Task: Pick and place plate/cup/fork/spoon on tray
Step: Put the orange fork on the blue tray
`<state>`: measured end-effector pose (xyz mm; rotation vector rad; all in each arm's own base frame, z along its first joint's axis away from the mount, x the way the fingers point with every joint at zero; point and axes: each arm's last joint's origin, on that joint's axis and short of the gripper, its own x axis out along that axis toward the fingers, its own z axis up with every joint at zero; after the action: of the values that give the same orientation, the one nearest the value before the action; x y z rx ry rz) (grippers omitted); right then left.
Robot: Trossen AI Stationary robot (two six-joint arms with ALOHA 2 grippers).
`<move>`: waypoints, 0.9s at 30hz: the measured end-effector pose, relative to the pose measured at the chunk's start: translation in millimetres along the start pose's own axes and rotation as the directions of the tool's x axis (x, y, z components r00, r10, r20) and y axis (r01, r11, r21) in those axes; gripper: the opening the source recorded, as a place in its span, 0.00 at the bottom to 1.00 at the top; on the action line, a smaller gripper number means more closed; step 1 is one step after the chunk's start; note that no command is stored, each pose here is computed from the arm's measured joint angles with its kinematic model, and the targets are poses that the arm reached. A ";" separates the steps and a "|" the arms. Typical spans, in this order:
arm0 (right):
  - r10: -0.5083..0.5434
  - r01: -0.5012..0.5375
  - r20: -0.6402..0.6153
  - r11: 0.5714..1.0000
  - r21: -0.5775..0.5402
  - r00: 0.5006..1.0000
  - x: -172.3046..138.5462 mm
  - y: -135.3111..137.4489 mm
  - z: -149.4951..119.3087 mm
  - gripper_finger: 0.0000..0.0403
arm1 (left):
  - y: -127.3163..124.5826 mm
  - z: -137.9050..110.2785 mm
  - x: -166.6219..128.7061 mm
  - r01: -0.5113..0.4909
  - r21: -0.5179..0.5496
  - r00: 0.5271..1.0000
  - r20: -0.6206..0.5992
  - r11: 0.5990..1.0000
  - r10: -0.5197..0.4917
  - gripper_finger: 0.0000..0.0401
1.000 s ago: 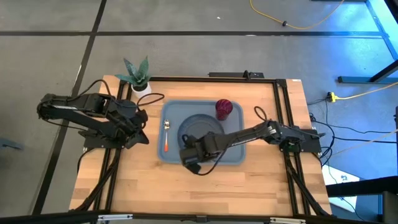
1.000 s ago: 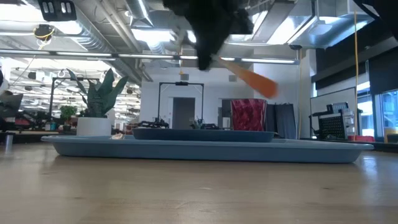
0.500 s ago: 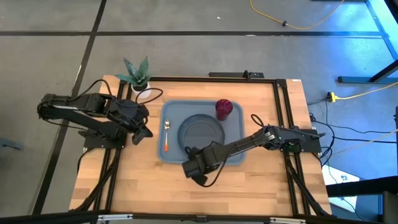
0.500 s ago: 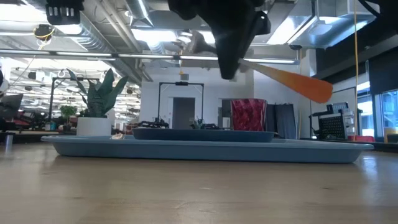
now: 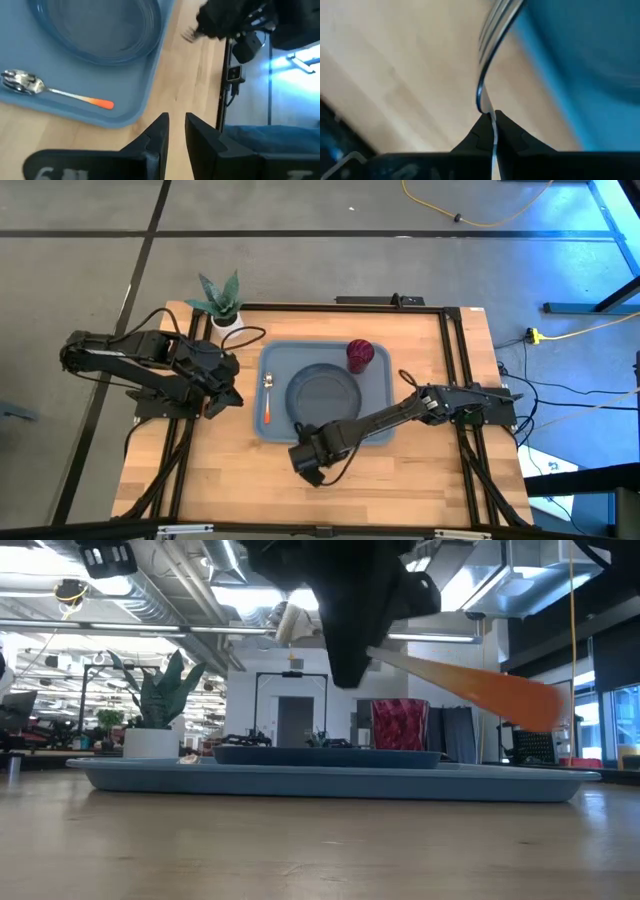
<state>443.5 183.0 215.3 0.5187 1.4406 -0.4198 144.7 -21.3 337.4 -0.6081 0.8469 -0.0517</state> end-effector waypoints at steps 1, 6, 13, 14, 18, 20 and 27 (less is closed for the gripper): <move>0.009 -0.010 -0.023 1.000 -0.011 1.000 4.9 2.9 -2.2 0.01 | 0.0 0.0 0.0 0.000 0.012 1.000 0.000 1.000 0.000 0.14; -0.026 0.018 -0.110 0.997 -0.071 0.994 29.4 9.2 -11.8 0.01 | 0.1 0.0 0.0 -0.003 0.060 1.000 0.001 0.998 0.003 0.14; -0.184 0.175 -0.099 0.980 -0.097 0.978 51.4 3.8 -15.5 0.01 | 0.2 0.1 0.0 -0.004 0.065 1.000 0.002 0.998 0.004 0.14; -0.206 0.198 -0.088 0.976 -0.091 0.975 53.4 2.9 -15.4 0.01 | 0.1 0.1 0.0 -0.004 0.065 1.000 0.003 0.998 0.004 0.14; -0.261 0.256 -0.051 0.963 -0.088 0.964 65.4 2.0 -14.0 0.01 | 0.2 0.1 0.0 -0.004 0.065 1.000 0.002 0.998 0.004 0.14; -0.264 0.260 -0.039 0.961 -0.091 0.964 69.4 2.6 -13.0 0.01 | 0.2 0.1 0.0 -0.004 0.065 1.000 0.003 0.998 0.004 0.14; -0.179 0.180 0.019 0.978 -0.105 0.984 76.2 11.8 -7.1 0.01 | 0.5 -0.1 0.0 -0.012 0.064 1.000 0.003 0.998 0.011 0.14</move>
<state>451.3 199.5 140.1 0.3013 1.4979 -0.4847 144.5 -20.9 337.1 -0.5429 0.8427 -0.0673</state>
